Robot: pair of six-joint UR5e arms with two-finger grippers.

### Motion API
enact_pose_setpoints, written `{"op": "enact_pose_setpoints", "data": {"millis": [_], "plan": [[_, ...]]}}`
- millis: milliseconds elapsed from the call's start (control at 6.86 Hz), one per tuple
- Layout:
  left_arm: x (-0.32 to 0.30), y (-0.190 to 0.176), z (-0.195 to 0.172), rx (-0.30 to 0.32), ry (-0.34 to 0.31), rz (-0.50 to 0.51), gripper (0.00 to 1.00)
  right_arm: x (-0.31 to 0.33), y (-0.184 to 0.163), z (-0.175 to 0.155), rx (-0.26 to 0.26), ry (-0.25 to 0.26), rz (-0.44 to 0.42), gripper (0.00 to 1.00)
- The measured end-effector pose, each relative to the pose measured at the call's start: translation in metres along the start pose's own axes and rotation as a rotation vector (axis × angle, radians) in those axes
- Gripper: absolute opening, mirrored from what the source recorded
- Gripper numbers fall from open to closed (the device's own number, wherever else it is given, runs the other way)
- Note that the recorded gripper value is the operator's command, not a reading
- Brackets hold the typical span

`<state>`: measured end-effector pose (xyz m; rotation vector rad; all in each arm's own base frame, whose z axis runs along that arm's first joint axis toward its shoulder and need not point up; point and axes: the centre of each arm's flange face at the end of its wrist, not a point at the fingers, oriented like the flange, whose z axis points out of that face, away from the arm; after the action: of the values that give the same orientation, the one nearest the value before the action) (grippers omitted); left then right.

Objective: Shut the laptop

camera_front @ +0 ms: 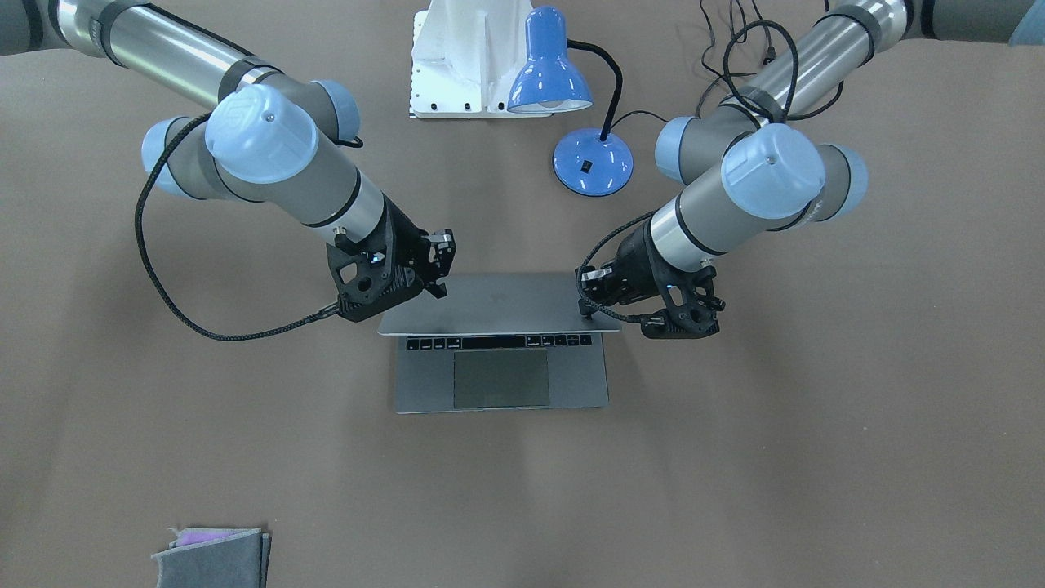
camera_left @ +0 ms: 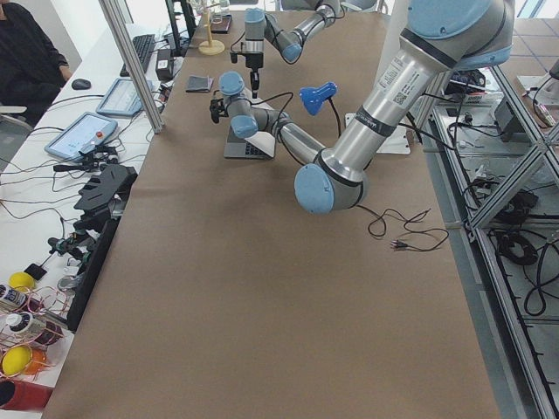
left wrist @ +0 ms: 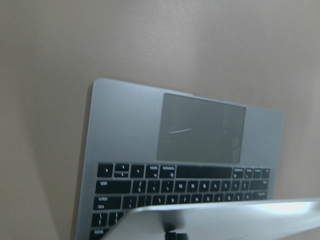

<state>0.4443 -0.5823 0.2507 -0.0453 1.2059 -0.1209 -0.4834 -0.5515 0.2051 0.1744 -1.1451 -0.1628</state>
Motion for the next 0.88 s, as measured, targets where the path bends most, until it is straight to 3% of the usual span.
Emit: {"op": "enact_pose_setpoints", "data": {"millis": [438,875], "plan": [[-0.004,-0.031,0.04,0.041,-0.071,-0.019,0.0,0.003,-0.053,0.056,0.002,0.077,0.04,0.0],[-0.009,-0.035,0.058,0.058,-0.095,-0.023,0.0,0.019,-0.067,0.093,-0.003,0.128,0.058,0.0]]}}
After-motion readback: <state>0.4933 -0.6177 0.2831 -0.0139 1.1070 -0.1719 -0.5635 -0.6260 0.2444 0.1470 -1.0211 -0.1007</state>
